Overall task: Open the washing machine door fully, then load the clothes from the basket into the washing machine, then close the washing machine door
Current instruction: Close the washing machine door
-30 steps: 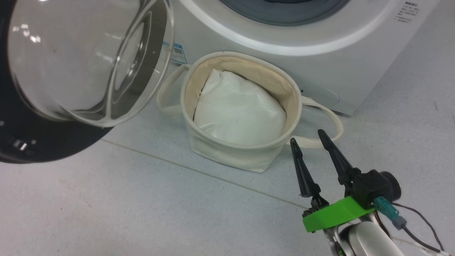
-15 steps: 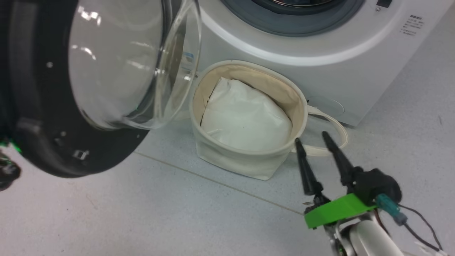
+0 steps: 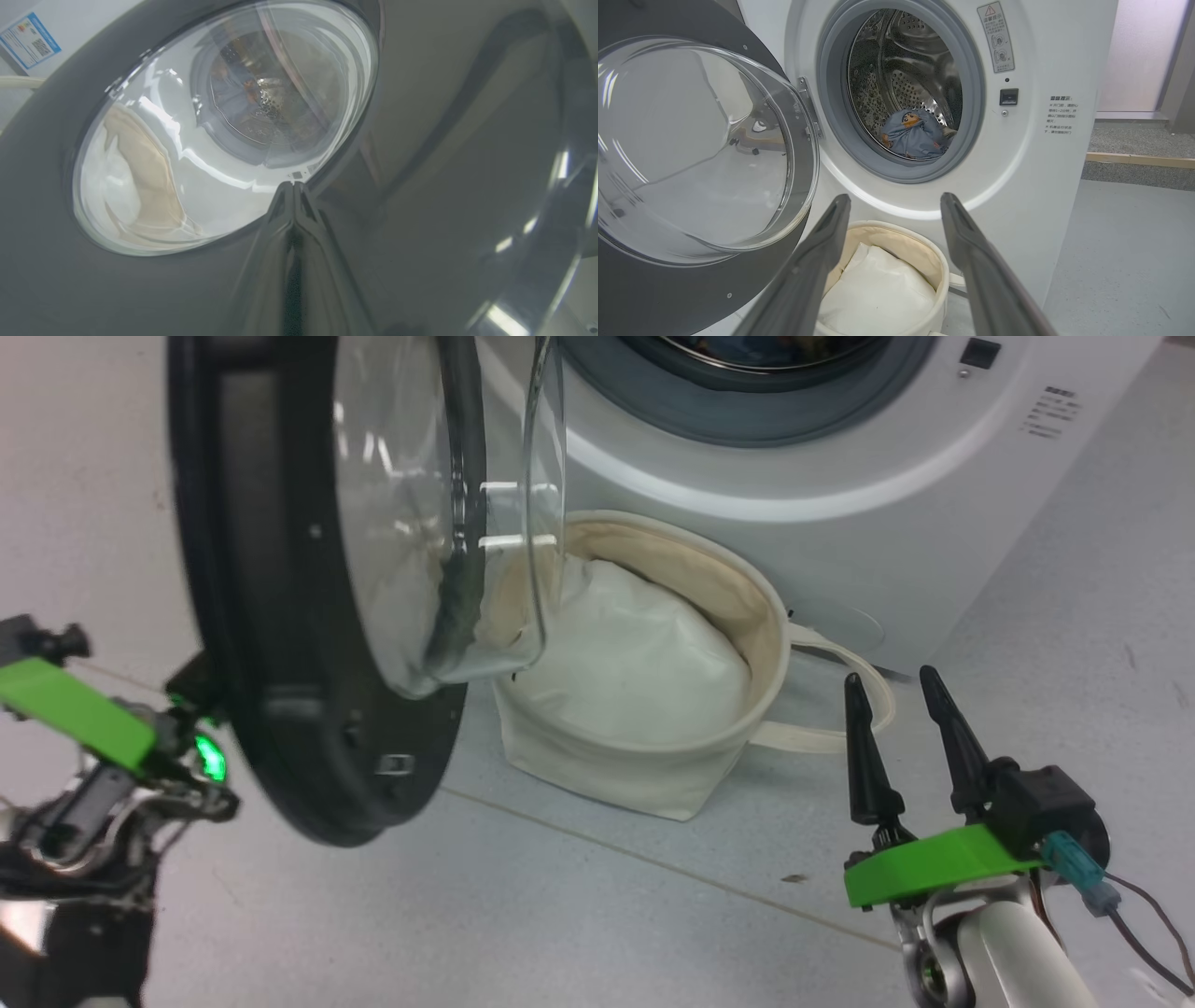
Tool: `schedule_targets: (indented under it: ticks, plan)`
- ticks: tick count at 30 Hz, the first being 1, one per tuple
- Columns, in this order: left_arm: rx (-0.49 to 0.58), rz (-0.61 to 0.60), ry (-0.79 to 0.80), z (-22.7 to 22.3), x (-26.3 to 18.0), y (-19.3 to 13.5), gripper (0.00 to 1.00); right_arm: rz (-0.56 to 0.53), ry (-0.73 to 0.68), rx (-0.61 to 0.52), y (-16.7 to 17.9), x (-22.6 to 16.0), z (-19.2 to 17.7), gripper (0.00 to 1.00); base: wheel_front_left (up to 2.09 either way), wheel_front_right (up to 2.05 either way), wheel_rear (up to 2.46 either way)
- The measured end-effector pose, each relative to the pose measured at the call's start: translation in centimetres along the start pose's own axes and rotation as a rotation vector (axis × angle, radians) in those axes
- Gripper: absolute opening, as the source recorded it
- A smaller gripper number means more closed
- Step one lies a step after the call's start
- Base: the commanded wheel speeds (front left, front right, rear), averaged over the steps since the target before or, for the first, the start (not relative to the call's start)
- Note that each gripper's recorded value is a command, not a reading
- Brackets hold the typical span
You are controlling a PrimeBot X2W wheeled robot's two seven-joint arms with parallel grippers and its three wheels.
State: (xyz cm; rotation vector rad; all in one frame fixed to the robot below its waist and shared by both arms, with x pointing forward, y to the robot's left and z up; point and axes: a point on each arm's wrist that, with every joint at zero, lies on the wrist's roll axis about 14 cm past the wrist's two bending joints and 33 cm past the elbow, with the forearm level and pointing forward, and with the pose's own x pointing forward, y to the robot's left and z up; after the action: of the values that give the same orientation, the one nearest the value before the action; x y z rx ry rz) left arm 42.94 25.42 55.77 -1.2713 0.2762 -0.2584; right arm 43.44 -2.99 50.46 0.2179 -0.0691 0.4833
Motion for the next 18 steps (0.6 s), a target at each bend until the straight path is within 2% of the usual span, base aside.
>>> schedule_targets:
  ticks: [9,13,18]
  plan:
    - [-0.038,-0.159,0.17,-7.7,3.6,-4.1,0.0,-0.054,-0.021,-0.014,-1.6,-1.1,1.1,1.0,0.0,0.0,0.0]
    - [-0.078,-0.219,0.269,-11.9,5.7,-5.5,0.0,-0.114,-0.027,-0.015,-3.5,-2.0,1.4,1.0,0.0,0.0,0.0]
    - [-0.113,-0.234,0.329,-14.4,8.1,-5.7,0.0,-0.172,-0.073,-0.013,-5.4,-2.7,2.9,1.0,0.0,0.0,0.0]
